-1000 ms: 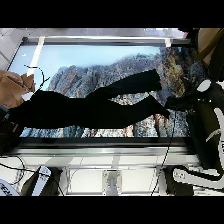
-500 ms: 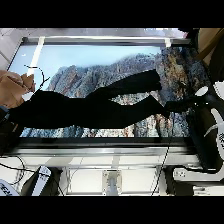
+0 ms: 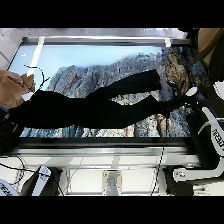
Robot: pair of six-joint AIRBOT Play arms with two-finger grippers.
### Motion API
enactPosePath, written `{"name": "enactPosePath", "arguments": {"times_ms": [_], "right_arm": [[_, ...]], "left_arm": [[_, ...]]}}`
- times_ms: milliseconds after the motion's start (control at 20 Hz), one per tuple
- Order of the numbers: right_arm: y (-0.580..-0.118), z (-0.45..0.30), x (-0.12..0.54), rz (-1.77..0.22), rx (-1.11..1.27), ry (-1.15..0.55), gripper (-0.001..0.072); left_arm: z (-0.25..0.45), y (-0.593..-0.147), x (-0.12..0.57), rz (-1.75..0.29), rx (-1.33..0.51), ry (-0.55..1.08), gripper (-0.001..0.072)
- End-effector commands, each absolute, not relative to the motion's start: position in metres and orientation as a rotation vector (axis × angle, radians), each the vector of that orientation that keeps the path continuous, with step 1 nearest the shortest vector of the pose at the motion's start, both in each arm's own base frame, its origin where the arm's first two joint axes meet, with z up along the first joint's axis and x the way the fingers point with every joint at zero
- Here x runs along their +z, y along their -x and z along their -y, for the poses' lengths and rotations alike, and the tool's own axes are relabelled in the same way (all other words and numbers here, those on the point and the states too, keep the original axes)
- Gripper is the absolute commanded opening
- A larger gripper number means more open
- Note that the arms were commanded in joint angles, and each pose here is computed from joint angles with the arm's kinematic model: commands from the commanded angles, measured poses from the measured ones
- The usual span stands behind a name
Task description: Fold the clothes and pants, and hang the long-sleeved shirts on hangers.
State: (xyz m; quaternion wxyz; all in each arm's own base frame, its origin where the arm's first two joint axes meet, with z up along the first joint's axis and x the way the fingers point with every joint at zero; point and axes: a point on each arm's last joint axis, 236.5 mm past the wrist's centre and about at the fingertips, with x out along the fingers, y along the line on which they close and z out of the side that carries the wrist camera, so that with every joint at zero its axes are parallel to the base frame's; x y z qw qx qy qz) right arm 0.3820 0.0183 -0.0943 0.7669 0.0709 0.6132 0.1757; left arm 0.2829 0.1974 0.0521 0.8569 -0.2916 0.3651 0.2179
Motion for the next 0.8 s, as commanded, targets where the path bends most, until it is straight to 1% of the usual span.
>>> {"name": "enactPosePath", "arguments": {"times_ms": [0, 50, 150, 250, 350, 450, 550, 600, 650, 750], "right_arm": [[-0.386, -0.023, -0.102, -1.329, 0.386, -0.142, 0.0050], [-0.386, -0.022, -0.101, -1.330, 0.375, -0.153, 0.0011], [-0.386, -0.018, -0.092, -1.346, 0.348, -0.198, 0.0010], [-0.385, -0.013, -0.061, -1.333, 0.363, -0.204, 0.0009], [-0.381, -0.008, -0.006, -1.283, 0.388, -0.183, 0.0009], [-0.368, -0.011, 0.064, -1.212, 0.405, -0.146, 0.0009], [-0.354, -0.025, 0.136, -1.114, 0.410, -0.134, 0.0009], [-0.351, -0.033, 0.168, -1.045, 0.415, -0.101, 0.0008], [-0.352, -0.039, 0.190, -0.984, 0.408, -0.085, 0.0008], [-0.358, -0.048, 0.202, -0.955, 0.411, -0.088, 0.0008]], "left_arm": [[-0.197, -0.283, 0.052, -0.768, 0.457, 0.612, 0.0022], [-0.197, -0.283, 0.052, -0.768, 0.457, 0.612, 0.0022], [-0.198, -0.283, 0.053, -0.764, 0.459, 0.610, 0.0022], [-0.201, -0.283, 0.058, -0.749, 0.467, 0.603, 0.0022], [-0.203, -0.285, 0.065, -0.734, 0.468, 0.593, 0.0022], [-0.203, -0.285, 0.071, -0.721, 0.469, 0.583, 0.0022], [-0.203, -0.284, 0.075, -0.712, 0.470, 0.577, 0.0022], [-0.202, -0.284, 0.075, -0.711, 0.469, 0.576, 0.0022], [-0.203, -0.284, 0.075, -0.711, 0.470, 0.576, 0.0022], [-0.203, -0.284, 0.075, -0.712, 0.470, 0.577, 0.0022]]}}
